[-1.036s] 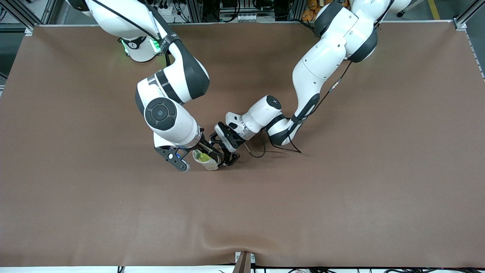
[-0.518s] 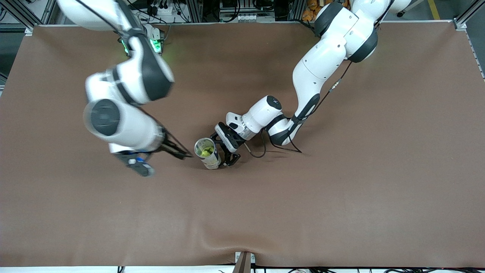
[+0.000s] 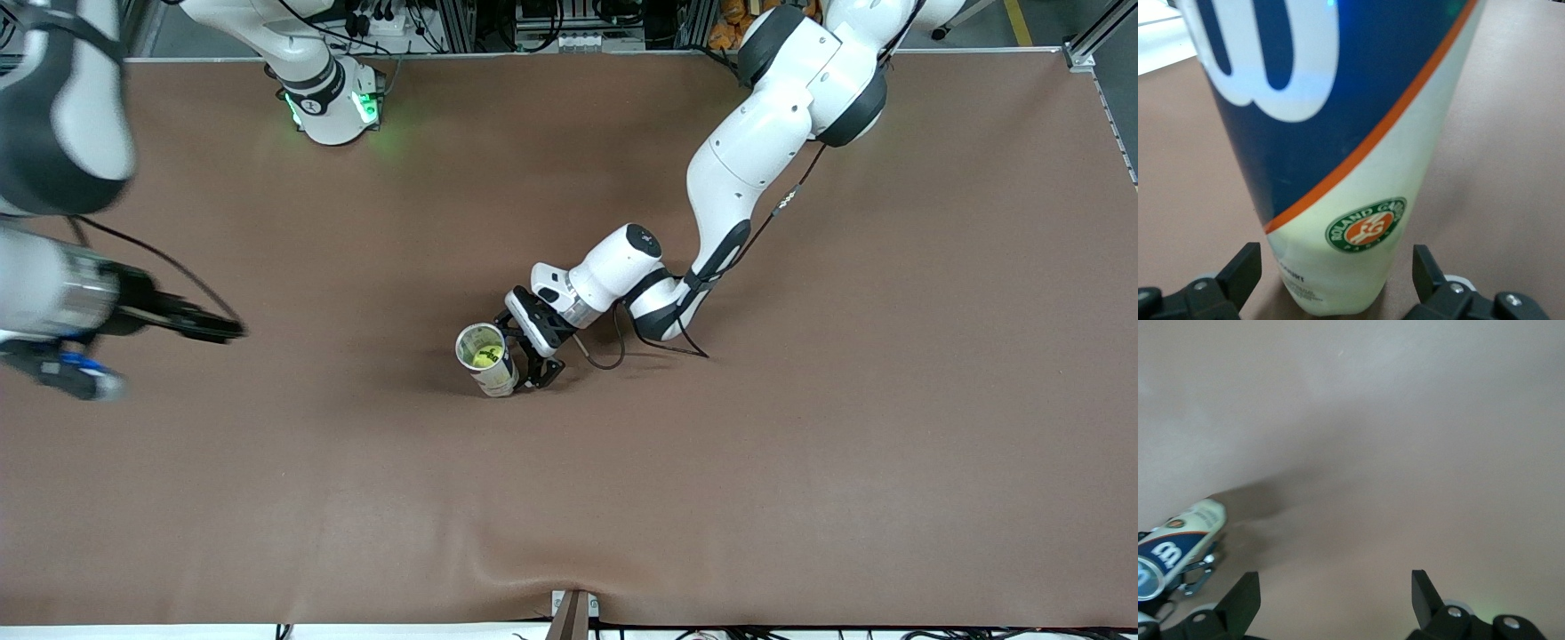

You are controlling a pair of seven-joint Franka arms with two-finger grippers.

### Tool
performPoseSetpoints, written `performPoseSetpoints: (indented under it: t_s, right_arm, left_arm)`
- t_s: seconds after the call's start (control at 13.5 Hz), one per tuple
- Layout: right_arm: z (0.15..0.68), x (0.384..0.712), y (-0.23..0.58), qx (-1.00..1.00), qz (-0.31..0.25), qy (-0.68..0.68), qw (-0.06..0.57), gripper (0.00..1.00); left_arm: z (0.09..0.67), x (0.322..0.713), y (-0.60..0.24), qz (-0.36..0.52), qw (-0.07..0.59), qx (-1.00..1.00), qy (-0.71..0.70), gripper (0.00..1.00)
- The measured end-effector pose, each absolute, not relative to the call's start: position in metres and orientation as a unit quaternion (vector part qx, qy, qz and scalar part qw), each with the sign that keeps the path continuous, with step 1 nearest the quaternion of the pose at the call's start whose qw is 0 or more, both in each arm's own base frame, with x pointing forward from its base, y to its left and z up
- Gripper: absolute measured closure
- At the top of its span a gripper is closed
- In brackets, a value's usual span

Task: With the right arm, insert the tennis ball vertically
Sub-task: 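Open the left gripper and lift it off the upright can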

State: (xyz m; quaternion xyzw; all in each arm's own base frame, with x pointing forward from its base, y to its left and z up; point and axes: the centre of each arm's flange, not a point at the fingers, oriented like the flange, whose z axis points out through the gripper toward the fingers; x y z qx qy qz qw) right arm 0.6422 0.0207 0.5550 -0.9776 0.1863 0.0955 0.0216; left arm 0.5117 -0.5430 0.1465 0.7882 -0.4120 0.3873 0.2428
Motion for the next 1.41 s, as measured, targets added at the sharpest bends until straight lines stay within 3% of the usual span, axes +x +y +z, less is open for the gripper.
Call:
performPoseSetpoints:
  t_s: [0.52, 1.11, 1.41]
  right_arm:
    - [0.576, 0.630, -0.070, -0.990, 0.075, 0.120, 0.018, 0.00]
    - [0.580, 0.629, -0.066, -0.992, 0.070, 0.107, 0.021, 0.00]
    - [0.603, 0.620, -0.057, -0.994, 0.042, 0.099, 0.024, 0.00]
  left_arm:
    - [0.158, 0.512, -0.536, 0.390, 0.243, 0.787, -0.412, 0.00]
    - [0.205, 0.502, -0.525, 0.387, 0.242, 0.788, -0.412, 0.00]
    - [0.240, 0.497, -0.532, 0.371, 0.232, 0.800, -0.412, 0.00]
